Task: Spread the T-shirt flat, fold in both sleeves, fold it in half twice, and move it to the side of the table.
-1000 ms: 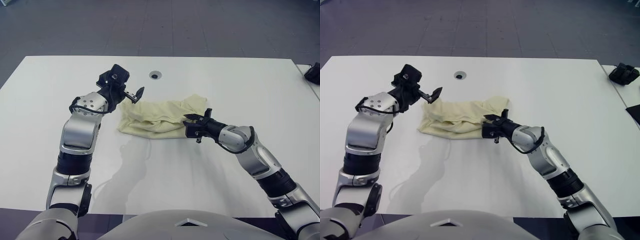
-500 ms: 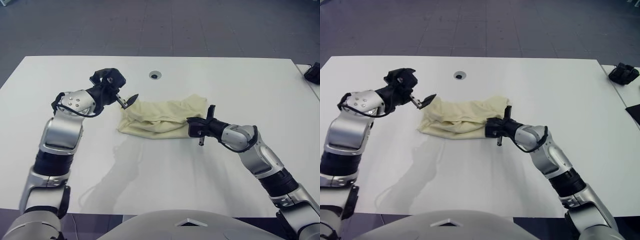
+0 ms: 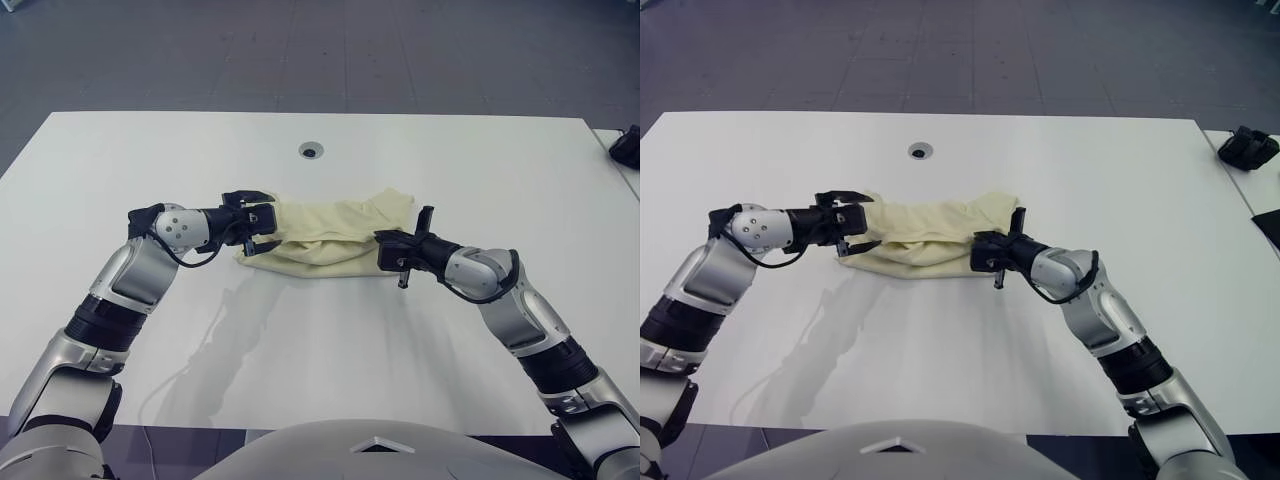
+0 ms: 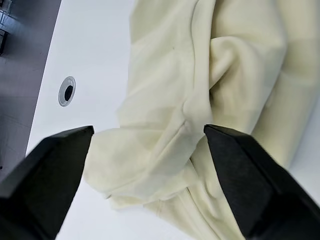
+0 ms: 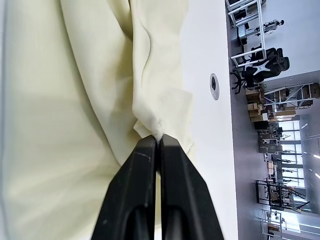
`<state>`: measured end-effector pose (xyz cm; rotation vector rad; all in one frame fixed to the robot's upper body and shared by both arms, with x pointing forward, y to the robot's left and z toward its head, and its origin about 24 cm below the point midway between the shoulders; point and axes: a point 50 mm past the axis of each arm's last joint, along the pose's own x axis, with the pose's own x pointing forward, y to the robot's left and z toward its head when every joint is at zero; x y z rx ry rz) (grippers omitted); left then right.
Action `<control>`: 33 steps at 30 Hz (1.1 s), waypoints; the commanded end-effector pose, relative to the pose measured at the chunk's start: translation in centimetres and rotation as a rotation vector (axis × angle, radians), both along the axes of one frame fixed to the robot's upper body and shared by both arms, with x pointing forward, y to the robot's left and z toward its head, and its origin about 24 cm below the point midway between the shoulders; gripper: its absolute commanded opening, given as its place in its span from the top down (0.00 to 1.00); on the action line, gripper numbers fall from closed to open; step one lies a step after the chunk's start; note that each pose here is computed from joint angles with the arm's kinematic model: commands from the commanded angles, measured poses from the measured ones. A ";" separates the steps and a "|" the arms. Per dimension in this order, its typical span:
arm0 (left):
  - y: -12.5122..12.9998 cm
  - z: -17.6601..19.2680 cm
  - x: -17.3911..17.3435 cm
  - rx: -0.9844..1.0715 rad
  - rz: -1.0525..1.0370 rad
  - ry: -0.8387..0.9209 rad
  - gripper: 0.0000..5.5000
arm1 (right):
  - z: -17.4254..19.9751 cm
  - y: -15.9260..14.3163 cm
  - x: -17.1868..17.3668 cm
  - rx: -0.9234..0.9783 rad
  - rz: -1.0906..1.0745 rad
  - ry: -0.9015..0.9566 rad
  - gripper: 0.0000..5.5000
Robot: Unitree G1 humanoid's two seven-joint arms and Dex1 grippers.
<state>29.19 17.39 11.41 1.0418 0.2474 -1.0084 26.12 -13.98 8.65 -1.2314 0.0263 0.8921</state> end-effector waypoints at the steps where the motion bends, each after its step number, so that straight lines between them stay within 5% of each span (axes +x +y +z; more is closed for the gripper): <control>1: 0.0 -0.1 0.5 0.061 -0.021 -0.009 0.41 | 0.1 0.0 -0.1 0.010 -0.008 -0.004 1.00; 19: 0.2 -0.7 1.4 0.095 0.002 0.029 1.00 | 1.0 -0.5 0.9 0.006 -0.022 -0.032 1.00; 29: -2.1 7.6 11.3 -0.090 0.228 -0.232 1.00 | 11.5 -2.0 14.0 0.082 -0.238 -0.326 1.00; 33: -2.8 11.0 13.3 -0.092 0.347 -0.352 1.00 | 15.6 -2.4 16.3 0.101 -0.367 -0.403 1.00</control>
